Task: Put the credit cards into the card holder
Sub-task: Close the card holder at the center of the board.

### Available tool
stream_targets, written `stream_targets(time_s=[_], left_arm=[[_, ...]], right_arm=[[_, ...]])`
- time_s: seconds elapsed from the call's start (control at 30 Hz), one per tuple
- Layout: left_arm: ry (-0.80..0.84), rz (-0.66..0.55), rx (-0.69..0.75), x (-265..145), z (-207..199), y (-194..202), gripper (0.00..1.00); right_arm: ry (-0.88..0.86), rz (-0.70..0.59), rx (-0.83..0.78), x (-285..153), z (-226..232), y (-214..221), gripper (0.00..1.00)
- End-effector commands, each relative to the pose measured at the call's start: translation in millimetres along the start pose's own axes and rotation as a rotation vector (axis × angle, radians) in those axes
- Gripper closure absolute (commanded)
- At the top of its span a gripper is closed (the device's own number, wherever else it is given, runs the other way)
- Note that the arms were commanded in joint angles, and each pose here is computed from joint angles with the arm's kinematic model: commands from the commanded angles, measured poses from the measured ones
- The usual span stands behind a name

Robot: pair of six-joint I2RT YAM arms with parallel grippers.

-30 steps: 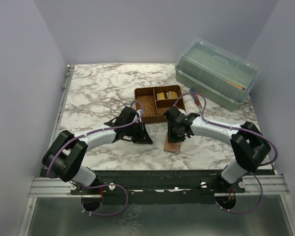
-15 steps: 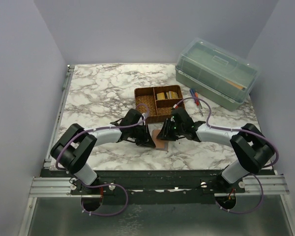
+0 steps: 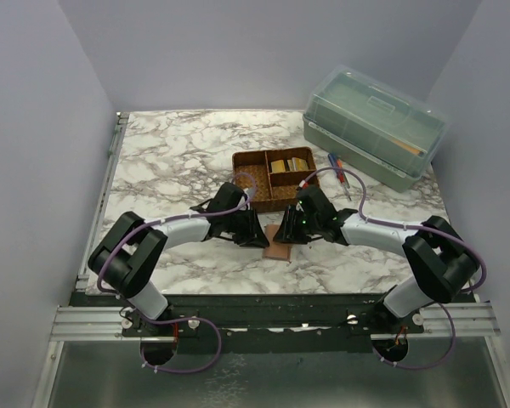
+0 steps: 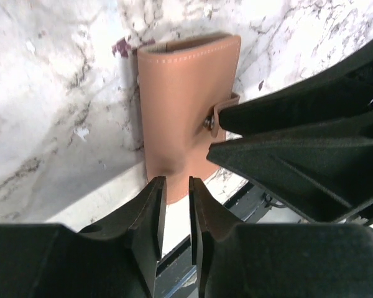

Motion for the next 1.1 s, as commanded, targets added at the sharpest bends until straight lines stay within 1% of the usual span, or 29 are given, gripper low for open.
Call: stream_targets(time_s=[0.0, 0.07, 0.2, 0.3, 0.33, 0.4, 0.53, 0.7, 0.87, 0.97, 1.07], left_arm=[[-0.035, -0.004, 0.02, 11.5, 7.9, -11.2, 0.73], [-0.037, 0.006, 0.021, 16.0, 9.7, -9.8, 0.75], [-0.052, 0.011, 0.019, 19.9, 14.5, -8.3, 0.81], [-0.054, 0.014, 0.017, 20.8, 15.7, -7.1, 0.85], [-0.054, 0.015, 0.017, 20.8, 15.8, -6.8, 0.86], [-0.055, 0.014, 0.016, 19.9, 15.9, -6.0, 0.86], [-0.051, 0.017, 0.015, 18.6, 14.9, -4.2, 0.87], [-0.049, 0.013, 0.015, 17.0, 14.2, -4.3, 0.88], [-0.045, 0.017, 0.015, 16.3, 14.3, -2.3, 0.89], [-0.044, 0.02, 0.014, 16.1, 14.4, -1.0, 0.89], [-0.043, 0.021, 0.014, 15.9, 14.4, -0.6, 0.89]], right_arm=[[0.055, 0.046, -0.038, -1.2, -14.1, 11.1, 0.59], [0.053, 0.045, -0.033, -0.6, -13.4, 10.7, 0.61], [0.025, 0.029, -0.026, -3.3, -9.7, 9.6, 0.68], [0.018, 0.021, -0.018, -4.2, -8.7, 9.2, 0.83], [0.015, 0.02, -0.014, -4.5, -8.1, 8.7, 0.87], [0.006, 0.02, -0.012, -5.3, -6.5, 9.2, 0.87], [0.02, 0.015, -0.01, -3.9, -10.5, 8.9, 0.79], [0.029, 0.017, 0.002, 1.3, -17.5, 11.0, 0.79], [-0.075, 0.037, 0.053, 3.1, -16.0, 8.1, 0.82], [-0.17, 0.074, 0.129, -0.7, -17.4, 3.7, 0.84], [-0.247, 0.166, 0.218, -2.3, -17.6, 7.3, 0.86]])
Point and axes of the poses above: each gripper's point midway between its finger pads, its own x axis out along the fingers, its own z axis along the line the jaws close on, y = z × x, the point moved 2 cm from there along -x, back along the fingers, and after that the axes turned 13 degrees about x, right-handed, at the moved point
